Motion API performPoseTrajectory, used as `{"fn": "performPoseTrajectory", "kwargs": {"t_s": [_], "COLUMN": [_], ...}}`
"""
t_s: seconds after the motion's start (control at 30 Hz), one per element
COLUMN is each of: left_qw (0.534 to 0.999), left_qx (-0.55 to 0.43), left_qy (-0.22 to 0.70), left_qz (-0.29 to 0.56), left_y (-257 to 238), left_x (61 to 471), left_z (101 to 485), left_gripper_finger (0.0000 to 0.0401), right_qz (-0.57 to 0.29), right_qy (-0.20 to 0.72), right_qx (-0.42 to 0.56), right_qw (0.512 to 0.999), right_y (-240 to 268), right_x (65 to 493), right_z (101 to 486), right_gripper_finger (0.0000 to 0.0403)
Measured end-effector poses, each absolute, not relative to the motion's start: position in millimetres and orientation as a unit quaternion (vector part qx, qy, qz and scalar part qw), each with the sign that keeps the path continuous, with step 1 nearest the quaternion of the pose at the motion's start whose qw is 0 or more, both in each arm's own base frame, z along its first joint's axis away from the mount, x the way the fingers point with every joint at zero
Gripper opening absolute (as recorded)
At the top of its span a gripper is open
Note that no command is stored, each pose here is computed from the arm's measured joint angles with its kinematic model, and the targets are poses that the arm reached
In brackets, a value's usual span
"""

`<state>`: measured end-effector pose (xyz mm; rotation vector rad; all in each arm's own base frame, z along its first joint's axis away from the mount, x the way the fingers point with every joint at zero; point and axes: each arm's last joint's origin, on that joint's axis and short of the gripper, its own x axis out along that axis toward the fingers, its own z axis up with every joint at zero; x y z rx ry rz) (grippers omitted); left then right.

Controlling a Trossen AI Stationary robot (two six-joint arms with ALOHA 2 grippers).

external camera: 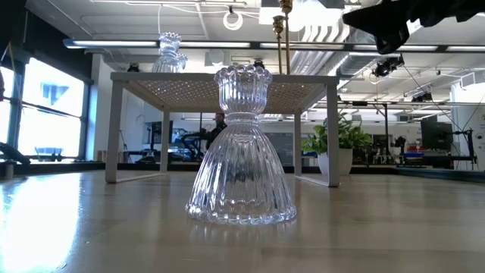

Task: Pick & Place candle stick holders
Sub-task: Put the gold candle holder on the shelf aligned with the other gold candle holders

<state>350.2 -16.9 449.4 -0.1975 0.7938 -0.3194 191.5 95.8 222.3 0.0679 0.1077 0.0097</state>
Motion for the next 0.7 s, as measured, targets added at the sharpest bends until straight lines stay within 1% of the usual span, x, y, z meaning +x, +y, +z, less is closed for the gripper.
{"fn": "performPoseTrajectory", "kwargs": {"t_s": [0.1,0.23,0.53,0.7], "left_qw": [0.902,0.901,0.910,0.909], "left_qx": [-0.102,-0.102,-0.097,-0.095], "left_qy": [0.386,0.387,0.374,0.381], "left_qz": [-0.164,-0.165,-0.149,-0.142], "left_y": [-18,-18,-17,-17], "left_x": [358,360,362,369], "left_z": [445,442,445,438], "left_gripper_finger": [0.0154,0.0154,0.0154,0.0154], "right_qz": [-0.022,-0.034,0.017,0.033], "right_qy": [0.051,0.049,0.058,0.060], "right_qx": [0.053,0.066,0.039,0.032], "right_qw": [0.997,0.996,0.997,0.997], "right_y": [94,94,96,97], "right_x": [191,191,191,191], "right_z": [222,222,222,221], "right_gripper_finger": [0.0246,0.0246,0.0246,0.0246]}}
